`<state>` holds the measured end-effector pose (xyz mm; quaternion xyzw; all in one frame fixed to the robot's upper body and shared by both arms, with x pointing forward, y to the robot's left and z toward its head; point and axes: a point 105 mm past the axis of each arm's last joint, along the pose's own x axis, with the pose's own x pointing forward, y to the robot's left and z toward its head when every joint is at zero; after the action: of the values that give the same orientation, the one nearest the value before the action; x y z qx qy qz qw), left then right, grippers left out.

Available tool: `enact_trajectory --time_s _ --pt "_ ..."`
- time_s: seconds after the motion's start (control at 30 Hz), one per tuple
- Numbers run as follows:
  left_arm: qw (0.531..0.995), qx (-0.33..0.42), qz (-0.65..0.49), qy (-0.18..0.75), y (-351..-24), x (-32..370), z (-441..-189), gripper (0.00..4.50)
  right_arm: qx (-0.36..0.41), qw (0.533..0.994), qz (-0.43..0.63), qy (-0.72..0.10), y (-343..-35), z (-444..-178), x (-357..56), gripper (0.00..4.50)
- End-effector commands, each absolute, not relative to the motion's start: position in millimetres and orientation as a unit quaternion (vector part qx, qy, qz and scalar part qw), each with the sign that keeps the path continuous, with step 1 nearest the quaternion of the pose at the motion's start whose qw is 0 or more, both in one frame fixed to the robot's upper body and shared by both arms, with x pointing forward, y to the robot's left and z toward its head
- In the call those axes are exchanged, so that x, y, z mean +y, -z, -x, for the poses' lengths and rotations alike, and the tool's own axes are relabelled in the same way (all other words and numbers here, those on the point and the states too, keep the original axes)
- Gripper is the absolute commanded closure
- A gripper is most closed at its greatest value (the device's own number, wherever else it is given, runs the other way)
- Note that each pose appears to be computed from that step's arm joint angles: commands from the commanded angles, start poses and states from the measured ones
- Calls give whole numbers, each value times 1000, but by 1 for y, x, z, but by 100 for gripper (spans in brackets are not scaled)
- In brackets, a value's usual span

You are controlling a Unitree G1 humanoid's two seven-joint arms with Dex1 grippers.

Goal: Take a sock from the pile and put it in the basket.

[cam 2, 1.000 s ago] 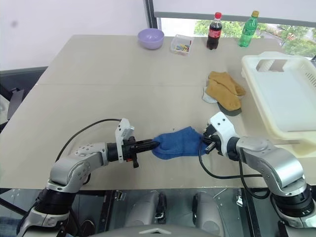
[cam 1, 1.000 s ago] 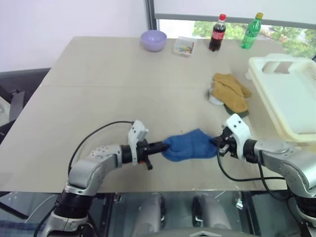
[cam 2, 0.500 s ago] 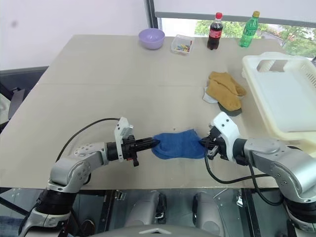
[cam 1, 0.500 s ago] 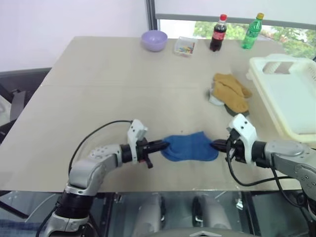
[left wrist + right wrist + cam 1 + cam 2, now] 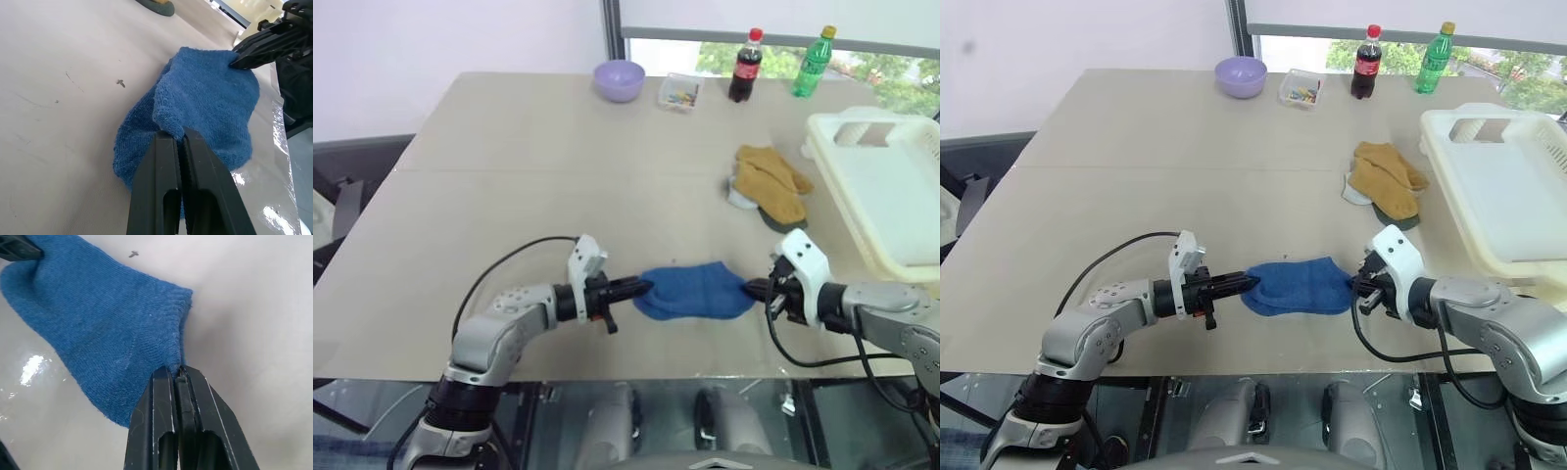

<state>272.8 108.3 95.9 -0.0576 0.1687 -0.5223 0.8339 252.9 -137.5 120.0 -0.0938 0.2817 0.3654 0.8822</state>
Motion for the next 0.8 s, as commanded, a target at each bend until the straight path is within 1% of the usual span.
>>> enact_trajectory --time_s 0.03,0.2,0.27,0.3,0.33,0.43,0.47,0.57,0.6,0.7,0.77,0.8 --pt "832 156 50 530 -102 108 -269 450 263 887 104 -365 -127 -256 -136 447" --pt "833 160 53 526 -100 108 -267 450 266 882 108 -372 -123 -255 -134 447" --pt "832 167 50 527 -97 108 -264 450 256 886 115 -370 -124 -258 -133 447" --pt "833 169 49 525 -95 108 -265 450 248 888 121 -367 -126 -261 -134 387" --pt "834 169 49 523 -94 108 -265 450 242 889 126 -367 -127 -262 -134 357" --pt "836 168 52 520 -94 107 -266 450 225 892 145 -365 -130 -264 -134 221" --pt "836 168 53 520 -93 107 -266 450 211 894 155 -365 -132 -266 -134 221" --pt "837 170 52 518 -91 106 -266 450 110 894 186 -392 -152 -268 -121 221" --pt "837 170 52 518 -91 106 -265 450 91 891 191 -401 -154 -267 -119 221" --pt "836 172 53 518 -90 106 -264 450 70 869 230 -433 -147 -258 -110 221" --pt "835 175 51 519 -88 106 -263 450 64 864 276 -417 -138 -269 -113 221" --pt "834 176 50 520 -88 106 -262 450 59 862 281 -419 -137 -272 -112 221"
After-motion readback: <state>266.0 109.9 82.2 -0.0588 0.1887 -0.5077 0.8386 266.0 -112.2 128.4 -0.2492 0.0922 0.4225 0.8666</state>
